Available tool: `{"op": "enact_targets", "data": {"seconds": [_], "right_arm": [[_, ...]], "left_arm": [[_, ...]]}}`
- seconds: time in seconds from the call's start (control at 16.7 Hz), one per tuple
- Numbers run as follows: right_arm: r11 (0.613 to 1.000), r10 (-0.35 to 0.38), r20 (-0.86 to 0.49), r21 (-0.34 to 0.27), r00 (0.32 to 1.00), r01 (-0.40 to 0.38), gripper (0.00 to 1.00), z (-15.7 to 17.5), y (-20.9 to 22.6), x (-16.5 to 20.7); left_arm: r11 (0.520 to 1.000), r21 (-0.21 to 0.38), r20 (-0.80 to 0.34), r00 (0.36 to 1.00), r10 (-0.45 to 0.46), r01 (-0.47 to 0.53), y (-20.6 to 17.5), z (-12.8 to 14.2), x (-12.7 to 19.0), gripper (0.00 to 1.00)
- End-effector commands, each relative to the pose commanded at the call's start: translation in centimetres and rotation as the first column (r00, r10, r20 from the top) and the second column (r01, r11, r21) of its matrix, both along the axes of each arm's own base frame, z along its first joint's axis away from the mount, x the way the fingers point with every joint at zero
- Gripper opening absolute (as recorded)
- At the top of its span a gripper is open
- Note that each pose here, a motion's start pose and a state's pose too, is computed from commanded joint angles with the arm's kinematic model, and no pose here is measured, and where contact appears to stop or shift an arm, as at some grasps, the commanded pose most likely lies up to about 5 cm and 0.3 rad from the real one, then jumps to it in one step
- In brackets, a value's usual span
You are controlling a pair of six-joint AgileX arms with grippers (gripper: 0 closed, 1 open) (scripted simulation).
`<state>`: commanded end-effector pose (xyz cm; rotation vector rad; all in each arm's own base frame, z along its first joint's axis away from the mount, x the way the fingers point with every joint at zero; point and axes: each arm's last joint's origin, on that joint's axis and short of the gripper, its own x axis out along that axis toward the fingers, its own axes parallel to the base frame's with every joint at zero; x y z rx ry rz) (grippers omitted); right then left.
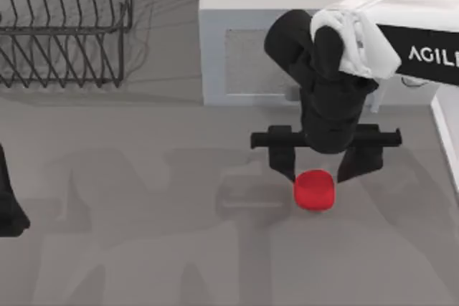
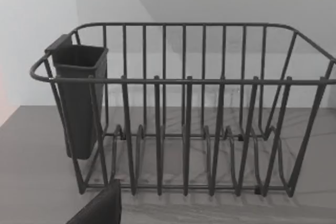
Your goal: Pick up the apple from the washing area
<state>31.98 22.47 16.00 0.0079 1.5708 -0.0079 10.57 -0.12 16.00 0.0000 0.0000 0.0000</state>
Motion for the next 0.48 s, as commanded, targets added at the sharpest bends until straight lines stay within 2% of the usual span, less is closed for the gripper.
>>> {"op": "enact_targets", "data": {"seconds": [0.12, 0.48], "right_arm": [[1.000, 0.000, 0.000, 0.000, 1.000, 0.000, 0.98, 0.00, 0.00, 0.00], [1.000, 0.000, 0.000, 0.000, 1.000, 0.000, 1.00, 0.00, 0.00, 0.00]], "left_arm": [[1.000, 0.000, 0.000, 1.000, 0.000, 0.000, 0.00, 0.00, 0.00, 1.00], [1.000, 0.000, 0.000, 1.000, 0.000, 0.000, 0.00, 0.00, 0.00, 1.00]]}}
